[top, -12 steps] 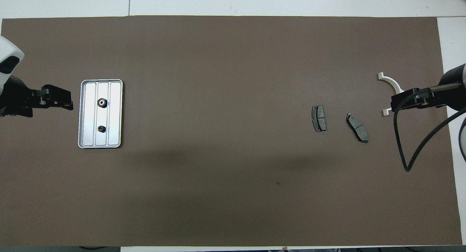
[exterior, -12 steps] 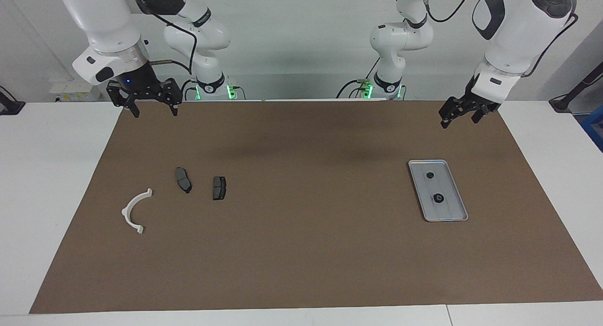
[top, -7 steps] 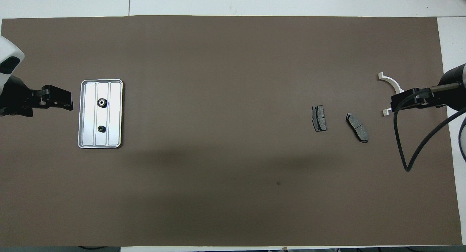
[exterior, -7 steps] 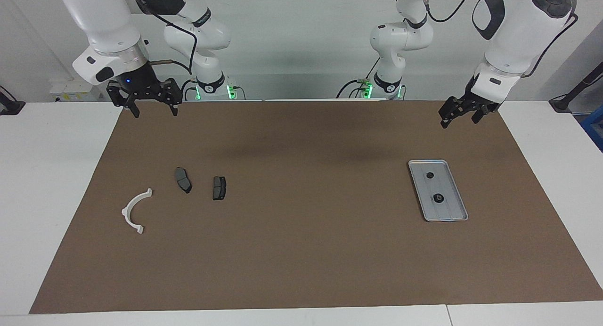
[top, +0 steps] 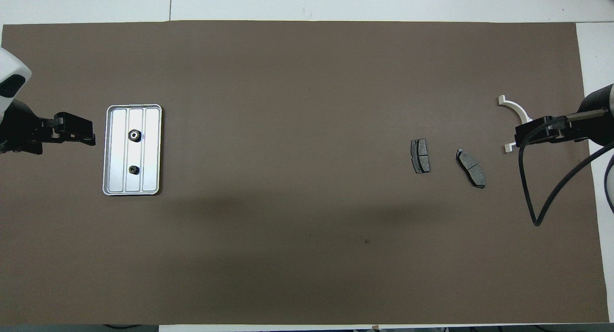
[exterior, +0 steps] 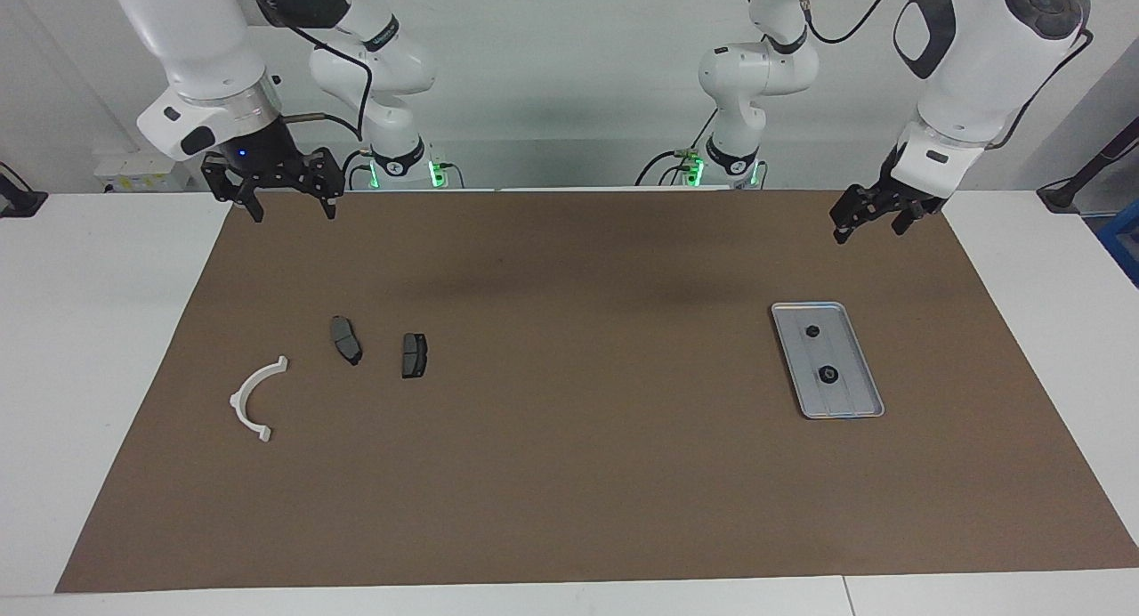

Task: Place bearing gear from tray to pile

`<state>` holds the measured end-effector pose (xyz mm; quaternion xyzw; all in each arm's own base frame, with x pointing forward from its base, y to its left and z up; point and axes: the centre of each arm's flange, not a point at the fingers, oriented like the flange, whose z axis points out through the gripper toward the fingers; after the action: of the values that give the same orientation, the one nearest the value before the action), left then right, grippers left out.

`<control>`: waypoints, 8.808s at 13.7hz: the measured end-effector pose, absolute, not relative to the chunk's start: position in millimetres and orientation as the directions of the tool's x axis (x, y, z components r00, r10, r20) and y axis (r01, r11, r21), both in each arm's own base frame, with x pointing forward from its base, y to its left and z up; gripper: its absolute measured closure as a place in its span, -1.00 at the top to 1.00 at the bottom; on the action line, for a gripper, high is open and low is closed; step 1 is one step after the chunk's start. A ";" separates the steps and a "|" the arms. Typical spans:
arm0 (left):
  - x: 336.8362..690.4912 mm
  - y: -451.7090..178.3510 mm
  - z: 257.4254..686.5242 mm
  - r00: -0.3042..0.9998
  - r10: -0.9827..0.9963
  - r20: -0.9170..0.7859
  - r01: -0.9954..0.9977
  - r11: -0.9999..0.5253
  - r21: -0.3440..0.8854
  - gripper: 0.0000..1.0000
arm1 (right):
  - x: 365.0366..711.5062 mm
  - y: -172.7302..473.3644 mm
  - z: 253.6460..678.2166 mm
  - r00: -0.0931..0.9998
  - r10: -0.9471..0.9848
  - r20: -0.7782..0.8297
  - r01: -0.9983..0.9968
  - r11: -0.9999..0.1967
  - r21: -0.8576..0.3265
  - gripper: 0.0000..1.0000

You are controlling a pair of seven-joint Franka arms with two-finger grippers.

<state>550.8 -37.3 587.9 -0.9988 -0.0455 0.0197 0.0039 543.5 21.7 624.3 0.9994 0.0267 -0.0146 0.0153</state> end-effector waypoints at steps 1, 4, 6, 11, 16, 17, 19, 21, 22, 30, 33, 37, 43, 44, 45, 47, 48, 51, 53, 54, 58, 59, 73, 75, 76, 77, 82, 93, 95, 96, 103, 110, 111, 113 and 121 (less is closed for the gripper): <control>551.9 -35.4 587.4 0.995 0.095 -0.033 0.094 -0.996 -0.008 1.00 | 543.5 21.7 624.3 0.998 0.053 -0.030 0.054 -0.998 0.030 1.00; 565.5 -17.3 563.2 0.992 0.126 0.001 0.126 -0.992 -0.002 1.00 | 543.4 22.1 624.3 0.998 0.054 -0.030 0.055 -0.998 0.030 1.00; 583.4 0.2 522.8 0.989 0.147 0.015 0.147 -0.989 0.002 1.00 | 543.4 23.6 624.3 0.998 0.056 -0.030 0.057 -0.998 0.030 1.00; 617.7 19.2 418.4 0.985 0.168 0.029 0.168 -0.986 0.009 1.00 | 543.3 25.4 624.4 0.998 0.060 -0.030 0.061 -0.998 0.030 1.00; 631.3 12.5 330.2 0.988 0.155 -0.017 0.155 -0.988 0.010 0.85 | 541.9 29.3 626.8 0.997 0.067 -0.025 0.068 -0.997 0.030 1.00; 630.5 10.7 321.5 0.988 0.152 -0.017 0.152 -0.988 0.011 0.80 | 541.1 29.6 628.4 0.997 0.067 -0.022 0.068 -0.997 0.030 1.00; 627.1 8.4 313.1 0.989 0.149 -0.020 0.149 -0.989 0.012 0.67 | 538.6 29.7 633.1 0.998 0.068 -0.014 0.068 -0.997 0.031 1.00; 623.8 8.1 307.4 0.989 0.148 -0.024 0.149 -0.989 0.011 0.61 | 534.9 30.3 639.6 0.997 0.075 -0.002 0.075 -0.997 0.032 1.00; 622.0 8.0 303.9 0.989 0.148 -0.023 0.148 -0.989 0.011 0.59 | 533.5 30.9 642.0 0.997 0.079 0.003 0.078 -0.996 0.032 1.00; 616.4 4.9 299.0 0.990 0.144 -0.004 0.144 -0.990 0.015 -0.16 | 532.4 32.1 643.4 0.997 0.081 0.005 0.081 -0.996 0.032 1.00; 617.2 2.3 303.1 0.988 0.150 -0.025 0.150 -0.988 0.020 -0.31 | 532.4 32.0 643.4 0.997 0.081 0.005 0.081 -0.996 0.032 1.00; 636.7 -76.4 365.3 0.955 0.286 -0.076 0.288 -0.958 0.015 -0.31 | 532.3 32.6 643.4 0.997 0.082 0.005 0.082 -0.996 0.032 1.00; 573.6 -320.7 371.5 0.922 0.385 -0.046 0.386 -0.922 0.019 -0.31 | 532.4 32.7 640.4 0.997 0.083 0.001 0.083 -0.996 0.032 1.00; 565.2 -340.2 360.9 0.921 0.387 -0.040 0.388 -0.921 0.026 -0.31 | 533.4 32.9 637.1 0.996 0.084 0.005 0.084 -0.996 0.032 1.00; 557.5 -353.3 346.4 0.921 0.388 -0.040 0.389 -0.921 0.026 -0.31 | 535.0 33.2 630.7 0.996 0.085 0.014 0.084 -0.996 0.033 1.00; 545.4 -359.6 315.7 0.921 0.387 -0.048 0.388 -0.922 0.016 -0.31 | 537.9 34.6 610.7 0.996 0.088 0.029 0.087 -0.996 0.030 1.00; 542.3 -356.0 305.2 0.920 0.389 -0.048 0.390 -0.921 0.013 -0.31 | 538.9 37.0 599.9 0.995 0.091 0.030 0.091 -0.996 0.025 1.00; 541.2 -348.4 296.4 0.916 0.398 -0.045 0.399 -0.917 0.011 -0.31 | 542.2 44.7 568.3 0.994 0.104 0.039 0.104 -0.994 0.019 1.00; 542.2 -346.5 298.5 0.915 0.401 -0.044 0.402 -0.916 0.009 -0.22 | 543.6 54.7 548.6 0.993 0.107 0.044 0.107 -0.994 0.017 1.00; 542.8 -344.1 299.9 0.914 0.404 -0.049 0.404 -0.915 0.000 -0.03 | 544.5 61.5 539.4 0.995 0.091 0.040 0.090 -0.996 0.015 1.00; 548.8 -306.2 332.1 0.925 0.373 -0.073 0.371 -0.928 -0.040 0.87 | 550.2 103.2 511.5 0.999 -0.037 0.030 -0.037 -0.999 0.006 1.00; 548.6 -280.0 346.0 0.941 0.331 -0.076 0.328 -0.944 -0.039 1.00 | 551.3 116.3 505.3 0.997 -0.069 0.030 -0.069 -0.998 0.004 1.00; 532.0 3.4 327.3 0.998 0.050 -0.029 0.051 -0.999 0.017 0.23 | 551.3 372.4 397.4 0.962 -0.273 0.023 -0.272 -0.962 -0.027 1.00; 534.7 4.5 317.4 0.998 0.055 -0.024 0.055 -0.998 0.018 0.21 | 551.8 408.3 375.9 0.950 -0.309 0.041 -0.309 -0.951 -0.003 0.82; 535.5 6.3 311.8 0.998 0.059 -0.027 0.059 -0.998 0.018 0.21 | 552.7 427.1 362.0 0.944 -0.326 0.047 -0.327 -0.945 0.005 0.81; 535.8 7.9 306.8 0.998 0.062 -0.031 0.063 -0.998 0.018 0.21 | 554.7 443.4 348.8 0.942 -0.333 0.049 -0.334 -0.942 0.011 0.81; 537.7 7.8 297.2 0.997 0.065 -0.030 0.066 -0.998 0.019 0.00 | 573.4 469.5 323.0 0.939 -0.340 0.049 -0.341 -0.940 0.022 1.00; 558.5 0.0 373.7 0.985 0.102 -0.139 0.104 -0.995 0.011 -0.52 | 569.4 505.7 277.3 0.949 -0.312 0.043 -0.314 -0.948 0.053 1.00; 558.8 -0.8 395.0 0.984 0.109 -0.142 0.111 -0.994 0.011 -0.52 | 569.7 505.6 277.9 0.949 -0.313 0.044 -0.315 -0.948 0.053 1.00; 558.2 -1.3 399.2 0.983 0.120 -0.137 0.123 -0.992 0.010 -0.52 | 570.3 506.0 279.8 0.949 -0.313 0.046 -0.315 -0.948 0.050 0.81; 557.4 -22.4 400.2 0.978 0.160 -0.137 0.162 -0.987 0.003 -0.52 | 577.7 503.3 289.6 0.945 -0.323 0.060 -0.325 -0.945 0.034 -0.29; 559.4 -62.9 410.4 0.971 0.208 -0.118 0.209 -0.978 -0.004 -0.52 | 603.8 454.9 320.6 0.941 -0.338 0.014 -0.337 -0.933 0.123 -0.29; 559.3 -81.9 414.7 0.967 0.229 -0.112 0.231 -0.973 0.003 -0.52 | 614.9 431.1 355.2 0.946 -0.324 -0.002 -0.321 -0.937 0.135 -0.29; 556.1 -132.7 425.6 0.957 0.277 -0.092 0.280 -0.960 0.020 -0.52 | 633.1 364.1 440.4 0.966 -0.254 -0.045 -0.247 -0.961 0.122 -0.29; 524.3 -372.4 348.4 0.915 0.399 -0.062 0.403 -0.914 0.059 -0.52 | 698.5 46.9 517.6 0.981 0.184 -0.069 0.187 -0.982 0.034 -0.29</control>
<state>524.3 -372.4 348.4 -0.9778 -0.2050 0.0241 -0.0351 698.5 46.9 517.6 0.9949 0.0931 -0.0327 0.0202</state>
